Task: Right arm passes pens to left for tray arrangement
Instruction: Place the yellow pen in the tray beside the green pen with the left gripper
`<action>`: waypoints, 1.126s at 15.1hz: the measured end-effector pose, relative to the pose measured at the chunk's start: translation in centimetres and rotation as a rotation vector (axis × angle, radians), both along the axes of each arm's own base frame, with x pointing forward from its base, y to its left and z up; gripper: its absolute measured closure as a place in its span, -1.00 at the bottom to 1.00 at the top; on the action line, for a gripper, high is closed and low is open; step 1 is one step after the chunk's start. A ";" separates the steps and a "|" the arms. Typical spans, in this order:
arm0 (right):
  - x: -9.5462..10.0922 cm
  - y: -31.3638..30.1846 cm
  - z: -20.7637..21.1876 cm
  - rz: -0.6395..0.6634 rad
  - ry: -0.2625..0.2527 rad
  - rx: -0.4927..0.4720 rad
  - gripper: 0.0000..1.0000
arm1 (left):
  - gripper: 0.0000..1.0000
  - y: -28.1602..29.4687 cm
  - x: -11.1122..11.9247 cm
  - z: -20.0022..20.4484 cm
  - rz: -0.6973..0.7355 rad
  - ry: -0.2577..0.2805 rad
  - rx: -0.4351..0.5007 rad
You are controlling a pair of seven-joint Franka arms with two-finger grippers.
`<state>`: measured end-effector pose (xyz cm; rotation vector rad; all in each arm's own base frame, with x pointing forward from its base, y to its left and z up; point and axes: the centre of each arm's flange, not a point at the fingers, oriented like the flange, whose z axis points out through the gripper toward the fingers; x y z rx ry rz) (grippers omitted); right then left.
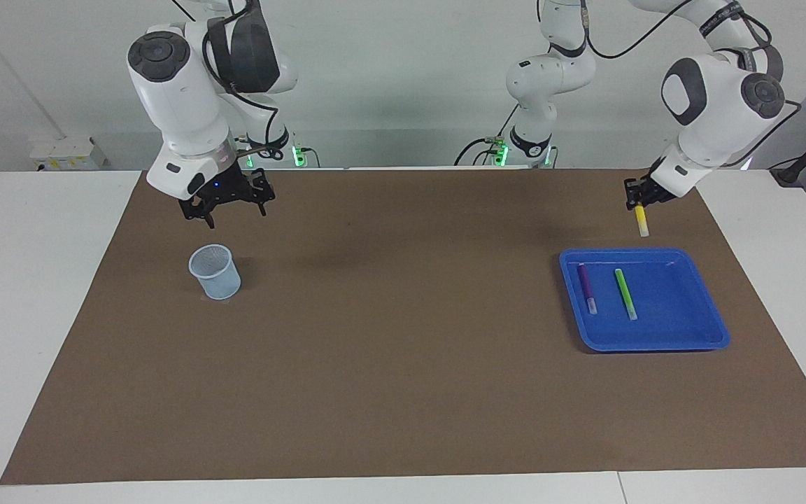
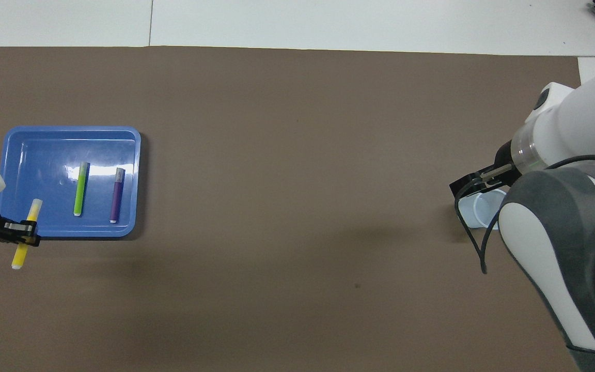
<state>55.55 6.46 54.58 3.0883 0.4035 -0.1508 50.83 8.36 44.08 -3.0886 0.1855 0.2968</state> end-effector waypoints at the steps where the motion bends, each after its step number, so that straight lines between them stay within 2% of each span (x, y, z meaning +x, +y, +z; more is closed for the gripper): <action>1: 0.1 -1.2 0.1 -0.022 -0.003 0.000 -1.00 | 0.63 0.4 0.5 -0.9 -0.009 -0.005 0.007; 4: 0.3 -4.1 0.2 -0.073 -0.004 -0.001 -1.00 | 0.63 0.7 2.0 -3.2 -0.027 -0.031 0.018; 11: -0.3 -5.6 1.1 -0.101 -0.019 0.000 -1.00 | 0.63 2.6 5.4 -10.9 -0.047 -0.076 0.027; 17: -0.5 -6.5 1.3 -0.117 -0.022 0.001 -1.00 | 0.63 3.6 7.4 -13.8 -0.041 -0.119 0.018</action>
